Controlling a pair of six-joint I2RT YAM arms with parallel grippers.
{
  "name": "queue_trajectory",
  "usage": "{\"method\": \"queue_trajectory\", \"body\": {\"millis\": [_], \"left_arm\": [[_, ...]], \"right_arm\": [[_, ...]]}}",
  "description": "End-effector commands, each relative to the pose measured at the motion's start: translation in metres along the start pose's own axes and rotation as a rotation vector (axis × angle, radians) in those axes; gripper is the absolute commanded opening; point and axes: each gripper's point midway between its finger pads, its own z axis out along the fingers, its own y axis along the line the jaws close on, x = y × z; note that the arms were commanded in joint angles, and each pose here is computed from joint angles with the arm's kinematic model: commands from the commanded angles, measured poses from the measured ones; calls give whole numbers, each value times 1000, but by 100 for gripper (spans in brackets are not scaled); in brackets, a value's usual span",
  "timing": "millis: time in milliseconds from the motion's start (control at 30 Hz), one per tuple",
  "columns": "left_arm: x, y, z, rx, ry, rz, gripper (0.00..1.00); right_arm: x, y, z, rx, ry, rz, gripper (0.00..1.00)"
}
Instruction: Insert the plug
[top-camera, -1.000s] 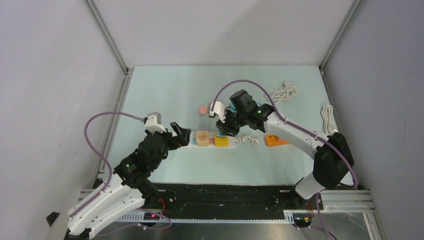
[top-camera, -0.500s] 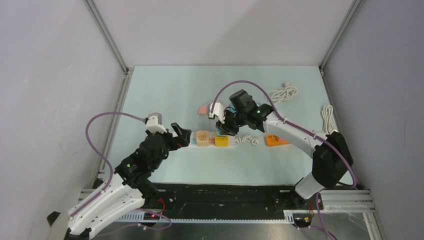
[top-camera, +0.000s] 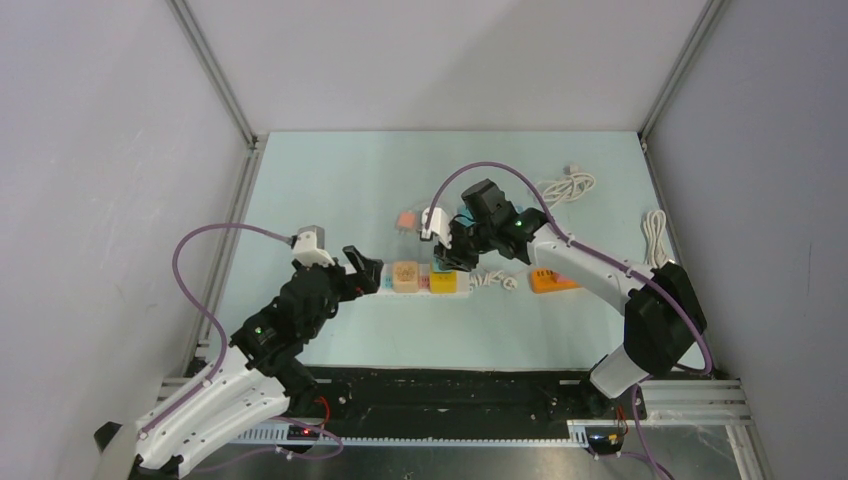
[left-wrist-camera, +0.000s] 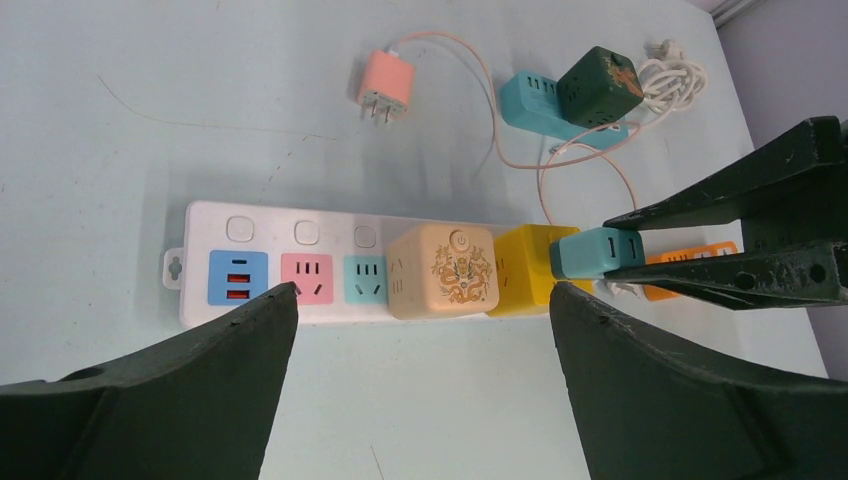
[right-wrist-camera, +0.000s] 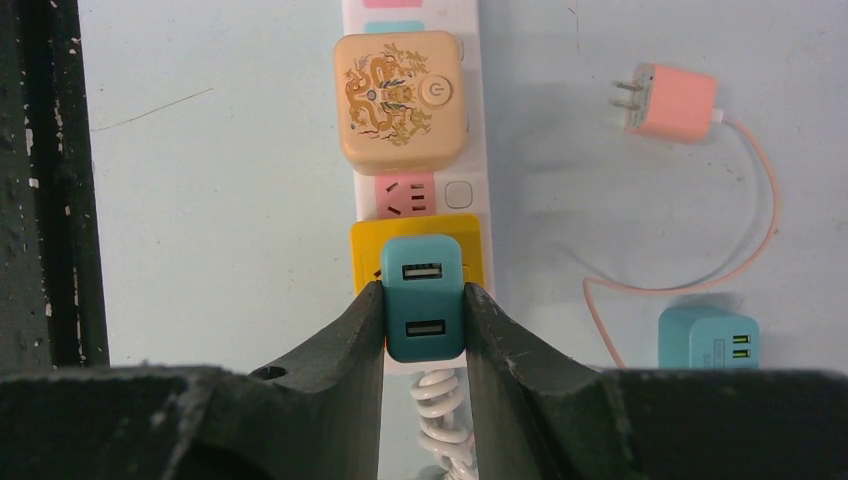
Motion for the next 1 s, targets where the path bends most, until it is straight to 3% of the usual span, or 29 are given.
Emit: {"method": "queue_trajectory", "body": {"millis": [0, 633, 967], "left_arm": [[-4, -2, 0, 12, -15, -24, 100], [-7, -2, -3, 26, -28, -22, 100], [-11, -3, -6, 36, -44, -36, 100]], "right_arm": [[30, 19, 14, -71, 52, 31, 0], [82, 43, 34, -84, 133, 90, 0], [82, 44, 34, -53, 107, 113, 0]]}}
